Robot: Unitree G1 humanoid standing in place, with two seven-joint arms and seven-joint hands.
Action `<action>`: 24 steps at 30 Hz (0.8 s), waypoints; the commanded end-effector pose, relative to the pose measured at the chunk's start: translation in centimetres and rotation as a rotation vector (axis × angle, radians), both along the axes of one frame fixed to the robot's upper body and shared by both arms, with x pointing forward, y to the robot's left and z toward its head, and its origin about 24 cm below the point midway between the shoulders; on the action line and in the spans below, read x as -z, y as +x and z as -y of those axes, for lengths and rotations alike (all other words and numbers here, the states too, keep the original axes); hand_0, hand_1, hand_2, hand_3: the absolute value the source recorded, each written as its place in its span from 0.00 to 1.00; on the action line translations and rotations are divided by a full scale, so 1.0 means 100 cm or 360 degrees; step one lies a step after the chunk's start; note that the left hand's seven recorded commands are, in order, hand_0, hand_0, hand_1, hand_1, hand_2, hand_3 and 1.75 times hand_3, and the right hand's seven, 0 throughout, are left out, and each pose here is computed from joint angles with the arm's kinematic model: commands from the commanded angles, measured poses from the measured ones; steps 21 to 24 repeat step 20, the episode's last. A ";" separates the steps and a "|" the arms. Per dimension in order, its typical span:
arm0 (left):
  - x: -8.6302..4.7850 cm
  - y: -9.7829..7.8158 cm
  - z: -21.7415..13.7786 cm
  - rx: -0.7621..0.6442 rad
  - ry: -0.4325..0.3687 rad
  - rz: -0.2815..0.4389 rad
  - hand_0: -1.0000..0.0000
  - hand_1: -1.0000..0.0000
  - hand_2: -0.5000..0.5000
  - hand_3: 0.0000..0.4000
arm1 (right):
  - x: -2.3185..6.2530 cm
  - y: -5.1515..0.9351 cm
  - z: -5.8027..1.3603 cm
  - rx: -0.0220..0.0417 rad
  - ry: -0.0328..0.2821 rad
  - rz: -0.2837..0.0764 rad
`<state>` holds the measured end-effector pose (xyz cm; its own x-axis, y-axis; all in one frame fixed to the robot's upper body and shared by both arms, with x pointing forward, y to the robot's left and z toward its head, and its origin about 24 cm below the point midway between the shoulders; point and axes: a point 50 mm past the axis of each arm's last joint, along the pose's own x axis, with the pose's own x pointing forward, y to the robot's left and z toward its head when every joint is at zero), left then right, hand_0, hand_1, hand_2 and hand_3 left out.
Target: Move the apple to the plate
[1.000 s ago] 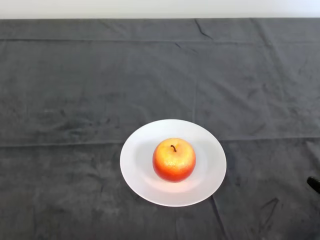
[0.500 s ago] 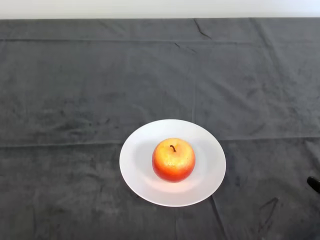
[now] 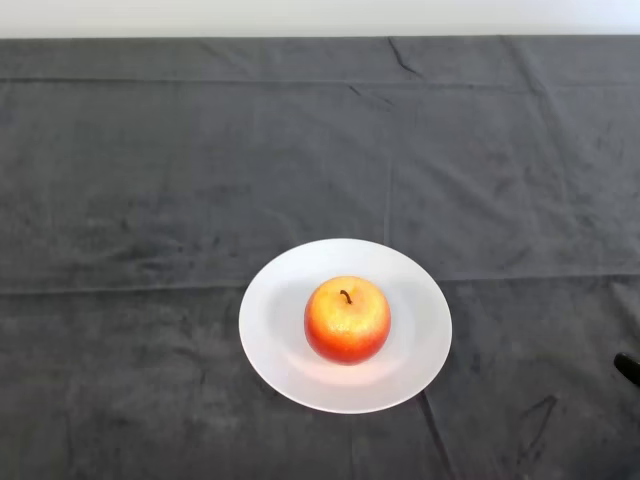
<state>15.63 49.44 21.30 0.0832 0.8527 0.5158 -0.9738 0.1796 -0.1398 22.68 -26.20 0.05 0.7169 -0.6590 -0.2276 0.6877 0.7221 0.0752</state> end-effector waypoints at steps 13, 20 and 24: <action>-0.029 -0.004 -0.002 -0.0011 0.0145 0.0002 1.00 1.00 0.50 0.00 | 0.0126 -0.0011 -0.0046 0.0004 0.0077 -0.0096; -0.029 -0.004 -0.003 -0.0008 0.0144 0.0000 1.00 1.00 0.50 0.00 | 0.0129 -0.0013 -0.0035 0.0004 0.0076 -0.0097; -0.029 -0.004 -0.003 -0.0008 0.0144 0.0000 1.00 1.00 0.50 0.00 | 0.0129 -0.0013 -0.0035 0.0004 0.0076 -0.0097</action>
